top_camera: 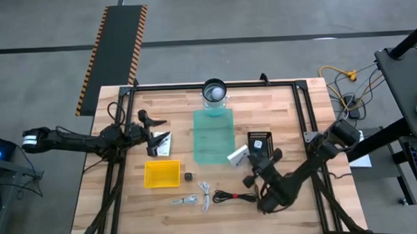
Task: Pick and place items into bin
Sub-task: Put the right card reader box into the yellow bin
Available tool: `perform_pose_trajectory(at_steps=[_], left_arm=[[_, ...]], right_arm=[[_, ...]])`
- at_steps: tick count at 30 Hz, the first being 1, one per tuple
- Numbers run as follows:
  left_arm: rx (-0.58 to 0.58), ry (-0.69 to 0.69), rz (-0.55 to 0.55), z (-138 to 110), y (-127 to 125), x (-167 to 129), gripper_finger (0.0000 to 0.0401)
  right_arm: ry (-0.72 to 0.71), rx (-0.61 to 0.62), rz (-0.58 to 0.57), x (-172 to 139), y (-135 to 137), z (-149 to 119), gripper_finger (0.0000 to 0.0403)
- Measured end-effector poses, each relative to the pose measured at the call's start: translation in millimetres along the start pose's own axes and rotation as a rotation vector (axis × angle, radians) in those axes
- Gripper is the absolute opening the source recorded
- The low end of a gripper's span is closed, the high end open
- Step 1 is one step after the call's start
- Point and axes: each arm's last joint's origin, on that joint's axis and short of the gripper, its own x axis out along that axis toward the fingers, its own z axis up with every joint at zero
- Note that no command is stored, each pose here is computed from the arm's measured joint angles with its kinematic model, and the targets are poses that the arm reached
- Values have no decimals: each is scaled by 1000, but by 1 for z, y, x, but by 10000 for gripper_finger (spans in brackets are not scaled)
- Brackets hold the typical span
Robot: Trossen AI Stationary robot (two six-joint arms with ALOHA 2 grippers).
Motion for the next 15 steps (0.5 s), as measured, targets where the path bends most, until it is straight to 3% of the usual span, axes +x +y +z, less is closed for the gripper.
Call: perform_pose_trajectory(at_steps=[8,15], left_arm=[[-40,-45,-341,1,-10,-1,206],[-11,-41,-359,-2,-12,5,206]], right_arm=[[-163,-19,-117,41,5,13,8],[-187,-72,-243,77,11,25,8]])
